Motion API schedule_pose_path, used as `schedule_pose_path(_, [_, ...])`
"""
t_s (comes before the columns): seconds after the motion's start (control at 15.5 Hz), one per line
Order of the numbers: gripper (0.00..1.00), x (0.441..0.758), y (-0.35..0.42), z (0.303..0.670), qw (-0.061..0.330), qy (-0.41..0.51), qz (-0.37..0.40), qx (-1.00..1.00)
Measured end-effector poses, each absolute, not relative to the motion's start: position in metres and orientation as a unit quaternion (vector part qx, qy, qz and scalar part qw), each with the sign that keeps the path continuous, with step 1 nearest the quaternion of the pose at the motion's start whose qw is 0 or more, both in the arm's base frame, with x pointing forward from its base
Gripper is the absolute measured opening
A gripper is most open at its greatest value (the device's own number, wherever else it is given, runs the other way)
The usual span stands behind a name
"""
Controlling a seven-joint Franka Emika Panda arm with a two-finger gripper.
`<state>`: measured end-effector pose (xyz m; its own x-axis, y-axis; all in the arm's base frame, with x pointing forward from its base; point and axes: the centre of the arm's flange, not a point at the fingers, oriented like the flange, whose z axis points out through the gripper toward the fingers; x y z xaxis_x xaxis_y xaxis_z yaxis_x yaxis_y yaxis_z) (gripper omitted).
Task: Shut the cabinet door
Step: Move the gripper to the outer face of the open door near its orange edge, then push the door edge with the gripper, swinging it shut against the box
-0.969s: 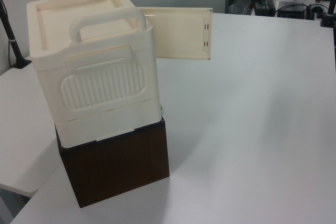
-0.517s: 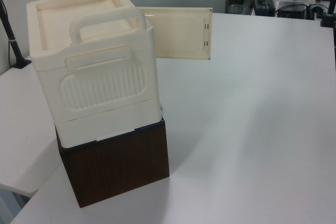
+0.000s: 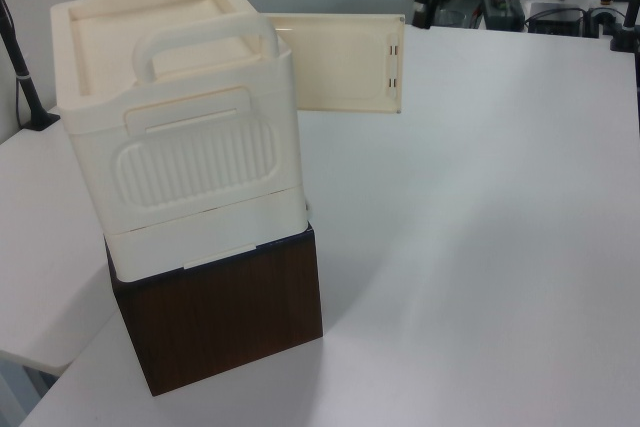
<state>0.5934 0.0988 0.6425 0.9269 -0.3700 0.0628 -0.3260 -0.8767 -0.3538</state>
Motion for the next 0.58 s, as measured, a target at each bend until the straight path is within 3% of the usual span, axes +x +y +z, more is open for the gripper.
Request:
schedule_pose_path(0.26, [0.15, 0.610, 0.123, 0.634, 0.196, 0.190, -0.077, -0.959])
schedule_pose_path(0.58, [0.15, 0.609, 0.161, 0.633, 0.212, 0.170, -0.074, -0.960])
